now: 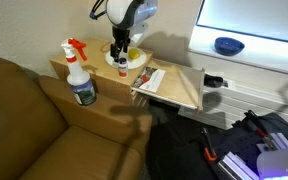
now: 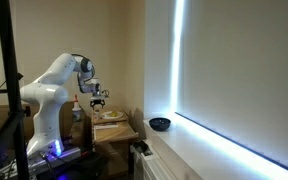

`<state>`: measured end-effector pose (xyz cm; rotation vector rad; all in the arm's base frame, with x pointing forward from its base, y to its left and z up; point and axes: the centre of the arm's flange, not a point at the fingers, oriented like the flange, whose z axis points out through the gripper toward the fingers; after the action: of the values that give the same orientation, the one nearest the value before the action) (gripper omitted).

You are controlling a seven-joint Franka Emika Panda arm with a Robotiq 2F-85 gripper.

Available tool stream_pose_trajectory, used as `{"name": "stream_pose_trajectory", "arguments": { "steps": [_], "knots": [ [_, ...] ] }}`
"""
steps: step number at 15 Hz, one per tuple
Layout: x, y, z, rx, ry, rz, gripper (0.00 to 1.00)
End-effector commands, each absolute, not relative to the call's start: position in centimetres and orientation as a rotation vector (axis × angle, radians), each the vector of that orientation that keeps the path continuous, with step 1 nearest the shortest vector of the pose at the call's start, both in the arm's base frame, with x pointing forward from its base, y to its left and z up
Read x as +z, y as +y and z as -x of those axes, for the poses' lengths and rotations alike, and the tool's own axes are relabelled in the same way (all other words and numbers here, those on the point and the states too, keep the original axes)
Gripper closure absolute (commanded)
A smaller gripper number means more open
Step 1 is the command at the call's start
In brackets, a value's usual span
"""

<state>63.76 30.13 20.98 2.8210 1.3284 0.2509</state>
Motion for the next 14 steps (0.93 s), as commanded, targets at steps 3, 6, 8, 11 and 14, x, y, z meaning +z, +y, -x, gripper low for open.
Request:
{"name": "stream_pose_trajectory", "arguments": {
  "steps": [3,6,8,11,14],
  "knots": [
    [25.5,25.6,-61.4,0.332,1.285,-2.875,0.00],
    [27.5,22.2,-60.6,0.344,1.053,-2.915,0.00],
    [29.6,20.8,-59.9,0.433,1.000,-2.923,0.00],
    [29.1,21.6,-62.2,0.407,1.020,-2.914,0.00],
    [29.4,21.6,-61.6,0.408,1.016,-2.914,0.00]
  ]
}}
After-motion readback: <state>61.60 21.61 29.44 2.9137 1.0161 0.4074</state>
